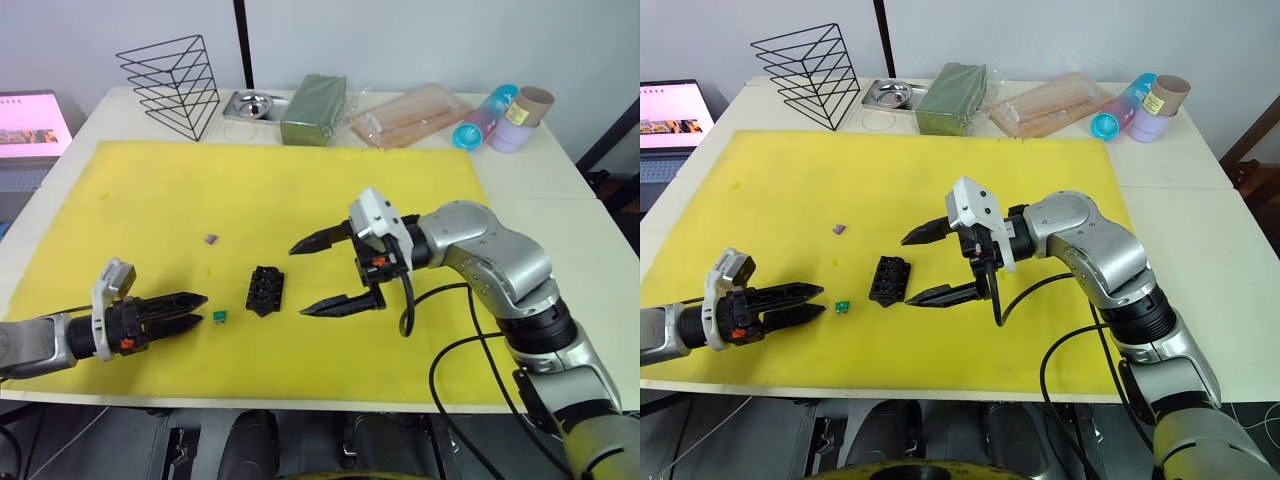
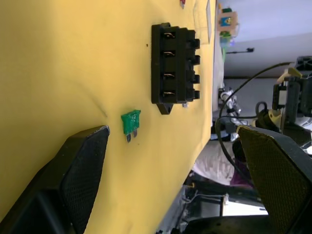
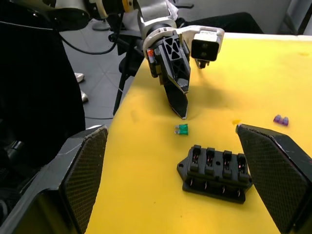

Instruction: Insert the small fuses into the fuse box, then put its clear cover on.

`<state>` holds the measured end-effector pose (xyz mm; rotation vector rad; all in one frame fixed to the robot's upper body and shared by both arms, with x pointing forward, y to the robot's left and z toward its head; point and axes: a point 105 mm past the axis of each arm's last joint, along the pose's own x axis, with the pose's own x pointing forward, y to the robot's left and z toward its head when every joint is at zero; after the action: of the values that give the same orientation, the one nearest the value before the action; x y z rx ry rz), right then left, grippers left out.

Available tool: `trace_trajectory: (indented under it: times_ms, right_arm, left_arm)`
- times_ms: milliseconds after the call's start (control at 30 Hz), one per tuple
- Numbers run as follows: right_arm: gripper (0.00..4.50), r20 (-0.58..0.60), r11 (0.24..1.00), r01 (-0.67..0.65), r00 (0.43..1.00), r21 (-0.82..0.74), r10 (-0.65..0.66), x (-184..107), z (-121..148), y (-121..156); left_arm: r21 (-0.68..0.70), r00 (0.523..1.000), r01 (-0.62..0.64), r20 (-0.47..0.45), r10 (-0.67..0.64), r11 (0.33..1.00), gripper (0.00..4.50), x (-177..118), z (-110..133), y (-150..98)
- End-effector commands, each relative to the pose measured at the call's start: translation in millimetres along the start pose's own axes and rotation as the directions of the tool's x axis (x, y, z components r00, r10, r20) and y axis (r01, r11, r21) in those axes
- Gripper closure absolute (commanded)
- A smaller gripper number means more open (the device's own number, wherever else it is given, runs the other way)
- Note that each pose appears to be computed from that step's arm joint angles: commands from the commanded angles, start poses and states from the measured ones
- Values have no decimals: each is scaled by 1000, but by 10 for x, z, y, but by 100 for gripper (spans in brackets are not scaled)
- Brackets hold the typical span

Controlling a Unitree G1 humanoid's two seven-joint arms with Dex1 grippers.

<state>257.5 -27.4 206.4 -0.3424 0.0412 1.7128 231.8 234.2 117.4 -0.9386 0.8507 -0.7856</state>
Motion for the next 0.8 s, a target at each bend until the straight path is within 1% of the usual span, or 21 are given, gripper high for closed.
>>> trace_trajectory:
  times_ms: [33,267,567,700,800]
  right_arm:
    - [0,15,998,-4,1000,-57,5,-43,171,17]
    - [0,15,999,-10,1000,-38,10,-51,194,27]
    - [0,8,999,-2,1000,-34,2,-58,174,26]
    - [0,7,999,1,1000,-34,-1,-60,172,32]
    - [0,8,999,6,1000,-32,-6,-64,176,31]
  left_arm:
    - [-6,999,4,-43,-4,1000,4,61,-78,24]
    - [4,997,35,-71,-35,999,4,174,-107,12]
    - [18,994,23,-103,-21,1000,4,276,-138,58]
    - [18,995,5,-101,-3,1000,4,285,-141,109]
    - [19,994,18,-112,-16,1000,60,315,-143,86]
